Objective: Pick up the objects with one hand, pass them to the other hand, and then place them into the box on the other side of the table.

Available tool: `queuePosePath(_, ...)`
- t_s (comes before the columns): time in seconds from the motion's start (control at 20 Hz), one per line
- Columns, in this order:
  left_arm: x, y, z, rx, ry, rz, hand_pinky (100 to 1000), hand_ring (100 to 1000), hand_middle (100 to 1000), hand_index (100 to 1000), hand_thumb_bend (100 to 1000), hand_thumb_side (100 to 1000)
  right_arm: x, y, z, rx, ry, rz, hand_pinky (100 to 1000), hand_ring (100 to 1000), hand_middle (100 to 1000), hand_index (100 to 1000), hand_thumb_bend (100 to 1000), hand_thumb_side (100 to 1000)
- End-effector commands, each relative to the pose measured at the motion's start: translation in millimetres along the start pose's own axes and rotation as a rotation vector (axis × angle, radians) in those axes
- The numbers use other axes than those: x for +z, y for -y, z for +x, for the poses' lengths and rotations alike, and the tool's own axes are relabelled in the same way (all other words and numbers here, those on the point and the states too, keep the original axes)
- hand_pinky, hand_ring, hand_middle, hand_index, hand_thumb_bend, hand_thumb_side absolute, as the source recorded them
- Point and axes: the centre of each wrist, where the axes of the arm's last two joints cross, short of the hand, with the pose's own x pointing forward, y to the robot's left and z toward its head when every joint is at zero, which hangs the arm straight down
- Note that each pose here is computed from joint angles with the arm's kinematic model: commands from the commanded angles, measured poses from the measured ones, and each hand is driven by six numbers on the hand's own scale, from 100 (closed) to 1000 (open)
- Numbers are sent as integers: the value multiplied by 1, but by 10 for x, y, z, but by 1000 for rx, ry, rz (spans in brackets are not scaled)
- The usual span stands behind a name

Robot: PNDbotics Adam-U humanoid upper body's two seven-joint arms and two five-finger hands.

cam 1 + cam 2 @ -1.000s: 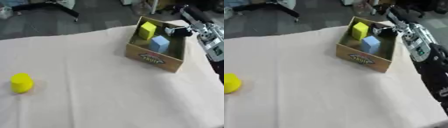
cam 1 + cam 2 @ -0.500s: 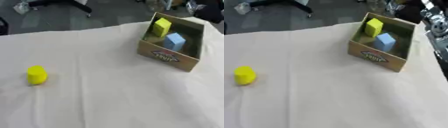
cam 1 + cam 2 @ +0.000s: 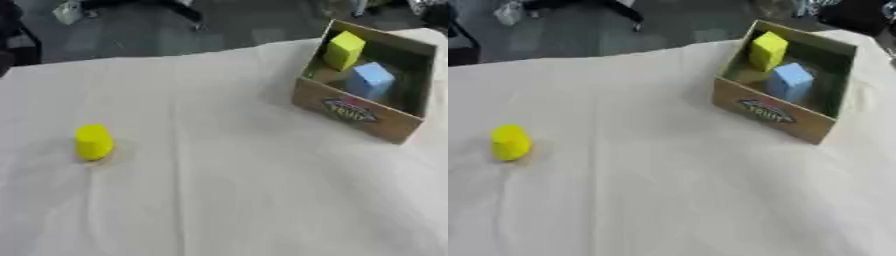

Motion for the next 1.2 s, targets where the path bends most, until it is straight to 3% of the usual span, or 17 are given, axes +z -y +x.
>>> queuePosePath(0.05,6,-136,-13,-38,-4,-95,792,735,665,821,676,730,-41,134,124,41,43,7,974,752,781,870,100,413)
queuePosePath(0.7,-5,-87,-41,-39,-62,-435,820,762,703,813,744,593,-13,127,143,61,49,5,967,747,773,864,100,409)
queuePosePath(1.2,-7,-3,146,-96,-70,-480,814,756,697,841,715,498,-8,107,135,79,52,11,964,738,765,856,100,400)
